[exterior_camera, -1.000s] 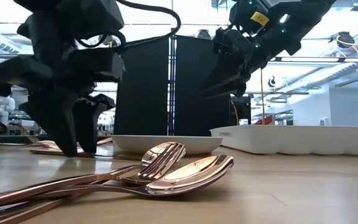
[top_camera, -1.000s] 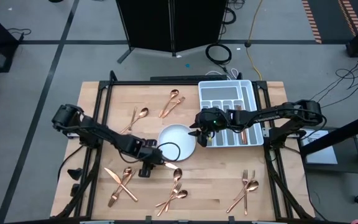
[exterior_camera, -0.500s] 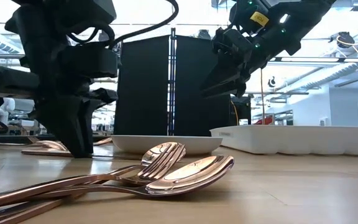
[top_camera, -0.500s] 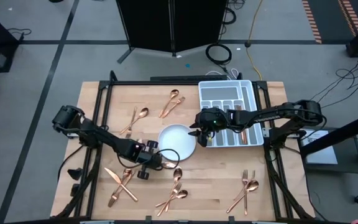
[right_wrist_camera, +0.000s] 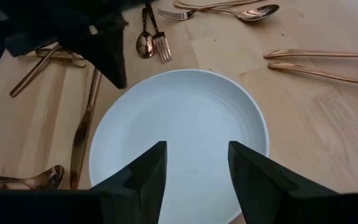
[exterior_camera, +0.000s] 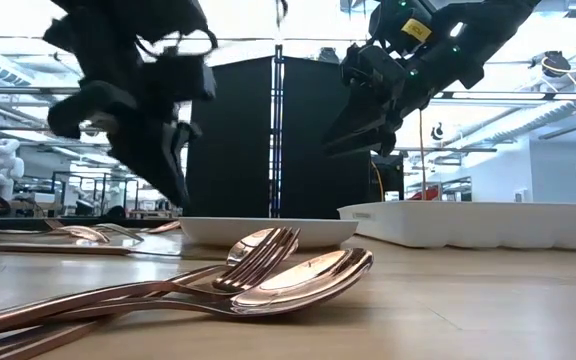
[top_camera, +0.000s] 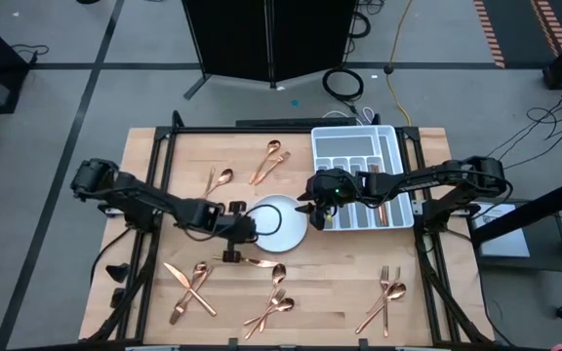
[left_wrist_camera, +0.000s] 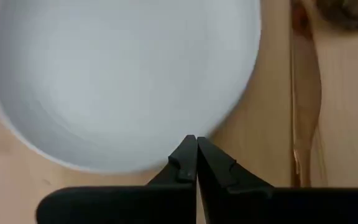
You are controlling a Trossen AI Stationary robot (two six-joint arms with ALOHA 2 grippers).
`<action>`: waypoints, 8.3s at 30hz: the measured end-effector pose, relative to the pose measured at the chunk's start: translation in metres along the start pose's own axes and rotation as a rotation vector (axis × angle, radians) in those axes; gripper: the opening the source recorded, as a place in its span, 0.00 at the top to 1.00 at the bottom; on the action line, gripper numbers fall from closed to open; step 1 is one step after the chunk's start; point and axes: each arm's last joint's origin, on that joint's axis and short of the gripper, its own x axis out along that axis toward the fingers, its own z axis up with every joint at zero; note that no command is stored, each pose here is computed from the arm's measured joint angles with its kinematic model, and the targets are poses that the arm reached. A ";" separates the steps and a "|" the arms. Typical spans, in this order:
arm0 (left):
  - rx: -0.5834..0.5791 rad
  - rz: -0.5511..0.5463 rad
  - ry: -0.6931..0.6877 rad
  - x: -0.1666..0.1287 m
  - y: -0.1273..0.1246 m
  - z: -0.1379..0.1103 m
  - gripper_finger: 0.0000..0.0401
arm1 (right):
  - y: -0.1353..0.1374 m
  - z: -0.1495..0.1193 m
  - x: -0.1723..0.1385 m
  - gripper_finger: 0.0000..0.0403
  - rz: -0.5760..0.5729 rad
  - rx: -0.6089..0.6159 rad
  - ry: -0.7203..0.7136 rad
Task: Sort silverware
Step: Put the knife in the silverware tray
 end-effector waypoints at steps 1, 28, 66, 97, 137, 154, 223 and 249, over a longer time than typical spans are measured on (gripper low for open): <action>-0.025 -0.034 0.013 0.002 0.000 -0.001 0.98 | 0.000 0.000 0.000 0.60 0.002 0.001 0.001; 0.020 -0.153 0.061 0.017 -0.053 -0.010 0.56 | 0.000 0.001 0.000 0.60 0.002 -0.001 -0.008; 0.119 0.053 -0.027 0.000 -0.020 0.000 0.95 | 0.000 0.000 0.000 0.60 0.001 0.004 -0.005; 0.056 -0.026 0.105 0.030 0.008 -0.027 0.68 | 0.000 0.001 0.000 0.60 0.001 0.000 -0.006; 0.121 -0.133 -0.023 0.024 -0.019 -0.017 1.00 | 0.068 -0.024 0.038 0.60 0.296 -0.006 -0.102; 0.126 -0.090 0.073 -0.026 -0.042 -0.043 1.00 | 0.133 -0.017 0.126 0.60 0.273 -0.071 0.048; 0.123 -0.033 0.035 -0.017 -0.083 -0.087 1.00 | 0.132 -0.010 0.165 0.60 0.113 -0.011 0.074; 0.102 -0.083 0.106 -0.008 -0.086 -0.092 1.00 | 0.143 -0.049 0.181 0.65 0.017 -0.232 0.113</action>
